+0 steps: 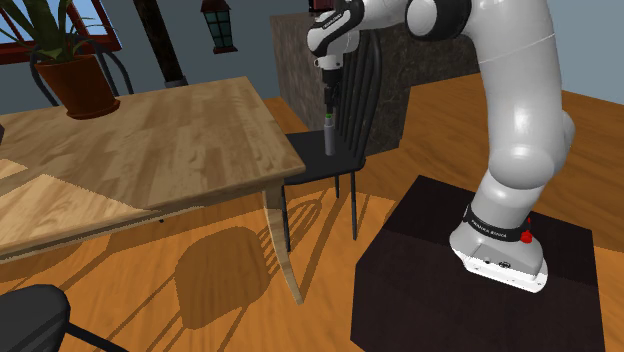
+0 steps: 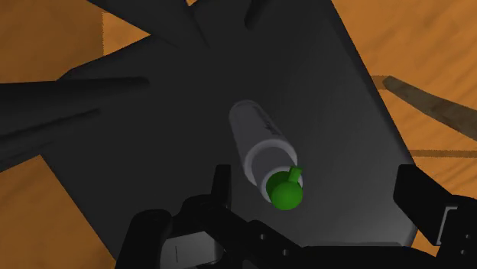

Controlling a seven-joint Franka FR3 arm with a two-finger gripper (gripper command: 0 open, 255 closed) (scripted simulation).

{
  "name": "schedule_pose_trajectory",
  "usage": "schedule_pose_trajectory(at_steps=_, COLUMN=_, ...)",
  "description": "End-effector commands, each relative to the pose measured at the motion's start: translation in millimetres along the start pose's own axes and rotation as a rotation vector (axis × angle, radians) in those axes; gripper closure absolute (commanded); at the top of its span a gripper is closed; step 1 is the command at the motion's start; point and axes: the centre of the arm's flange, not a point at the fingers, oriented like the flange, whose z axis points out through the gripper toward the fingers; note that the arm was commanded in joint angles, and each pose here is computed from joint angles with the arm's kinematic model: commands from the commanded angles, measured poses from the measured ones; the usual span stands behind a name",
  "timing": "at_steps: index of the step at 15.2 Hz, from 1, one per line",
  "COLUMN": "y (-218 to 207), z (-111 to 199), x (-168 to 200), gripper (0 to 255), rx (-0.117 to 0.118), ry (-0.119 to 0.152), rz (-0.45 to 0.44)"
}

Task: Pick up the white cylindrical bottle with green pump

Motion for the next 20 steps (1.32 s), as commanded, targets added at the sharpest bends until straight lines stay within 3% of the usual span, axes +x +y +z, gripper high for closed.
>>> schedule_pose_trajectory(at_steps=1, y=12.0, z=6.6, x=16.8, gripper=0, rx=0.006, ry=0.001, rz=-0.014)
schedule_pose_trajectory(at_steps=10, y=15.8, z=46.4, x=18.4, gripper=0, rx=0.006, ry=0.001, rz=-0.014)
schedule_pose_trajectory(at_steps=11, y=15.0, z=46.3, x=19.2, gripper=255, rx=0.006, ry=0.001, rz=-0.014)
schedule_pose_trajectory(at_steps=20, y=15.8, z=46.4, x=18.4, gripper=255, rx=0.006, ry=0.001, rz=-0.014)
